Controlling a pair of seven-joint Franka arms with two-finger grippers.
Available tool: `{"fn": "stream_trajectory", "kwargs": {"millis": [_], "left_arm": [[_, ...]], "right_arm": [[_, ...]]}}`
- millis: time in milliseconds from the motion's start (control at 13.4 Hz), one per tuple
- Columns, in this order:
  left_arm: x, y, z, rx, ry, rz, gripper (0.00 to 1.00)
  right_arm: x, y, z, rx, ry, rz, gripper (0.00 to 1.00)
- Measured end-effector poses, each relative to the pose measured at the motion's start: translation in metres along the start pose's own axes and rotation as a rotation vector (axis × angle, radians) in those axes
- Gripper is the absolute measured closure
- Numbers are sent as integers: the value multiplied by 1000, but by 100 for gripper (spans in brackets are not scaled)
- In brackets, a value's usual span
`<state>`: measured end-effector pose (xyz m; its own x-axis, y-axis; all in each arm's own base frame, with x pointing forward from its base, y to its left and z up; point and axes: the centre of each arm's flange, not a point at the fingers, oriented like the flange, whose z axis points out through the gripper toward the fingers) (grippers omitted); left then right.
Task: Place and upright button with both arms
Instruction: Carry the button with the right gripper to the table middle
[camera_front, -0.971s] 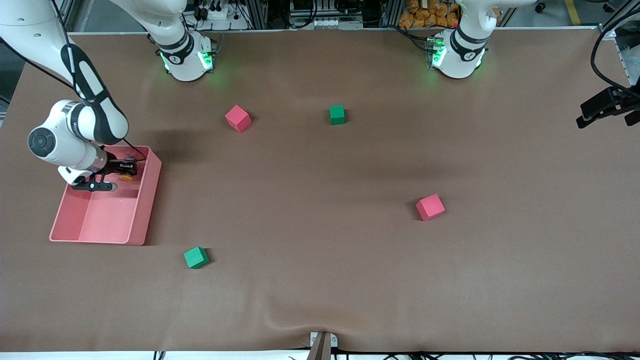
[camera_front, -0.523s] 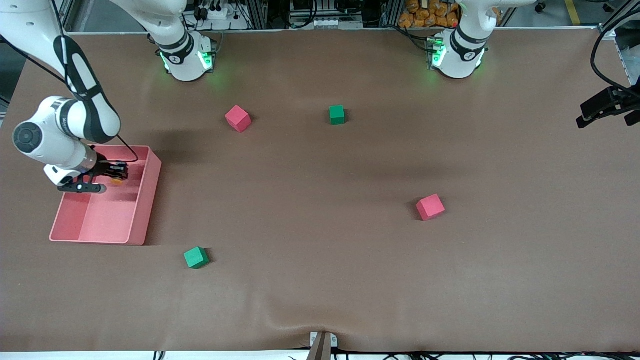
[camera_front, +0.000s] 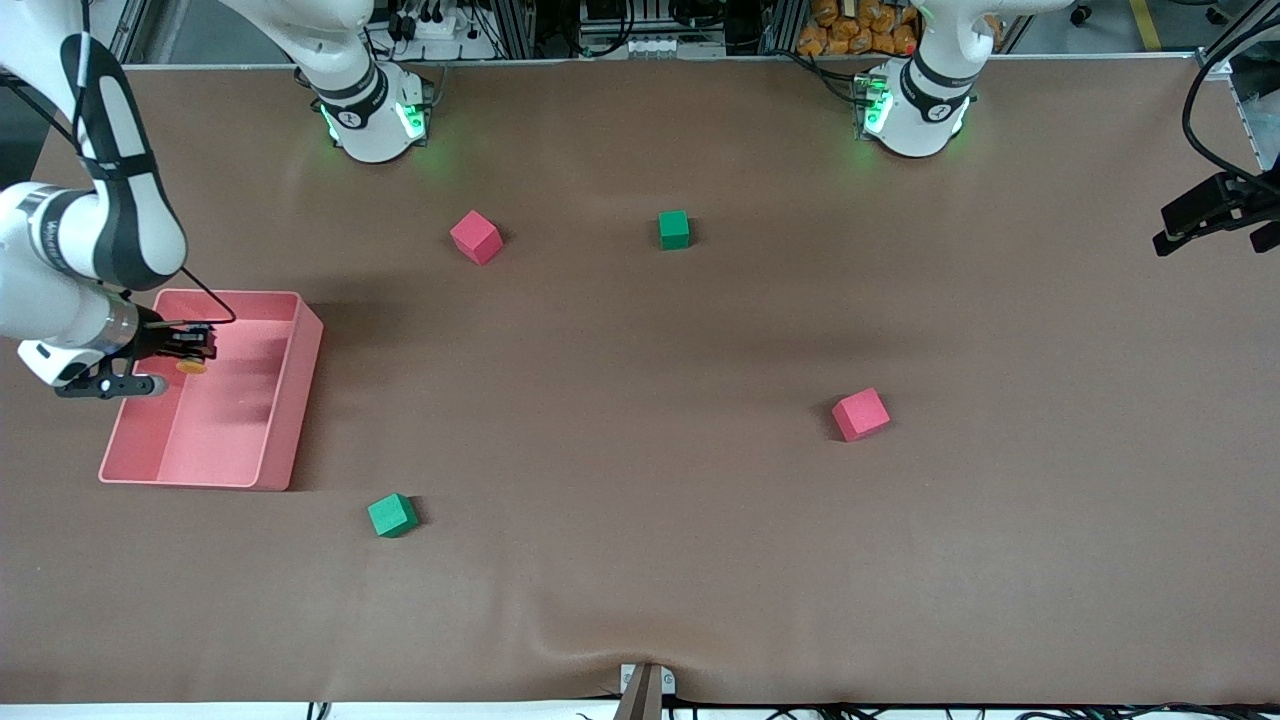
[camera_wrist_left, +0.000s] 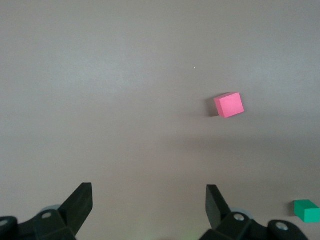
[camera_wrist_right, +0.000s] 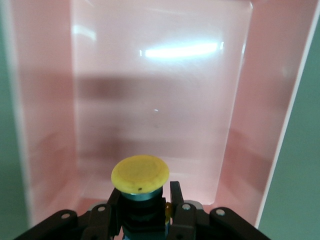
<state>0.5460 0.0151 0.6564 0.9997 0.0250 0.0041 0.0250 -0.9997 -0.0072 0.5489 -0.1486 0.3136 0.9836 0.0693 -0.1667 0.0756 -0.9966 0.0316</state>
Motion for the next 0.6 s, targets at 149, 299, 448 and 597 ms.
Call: {"fn": "stream_trajectory", "kwargs": {"millis": [149,299,448,597], "left_arm": [[1,0,1,0,-2,0,0],[1,0,2,0,-3,1,0],[1,0,2,0,-3,1,0],[1,0,2,0,-3,1,0]], "right_arm": [[20,-32,-36,1,-3,-64,60],[36,-69,-71,1,19,-130,60],[48,-105,-96,36,61,-173,60],[56,-140,-117,90,111,-205,60]]}}
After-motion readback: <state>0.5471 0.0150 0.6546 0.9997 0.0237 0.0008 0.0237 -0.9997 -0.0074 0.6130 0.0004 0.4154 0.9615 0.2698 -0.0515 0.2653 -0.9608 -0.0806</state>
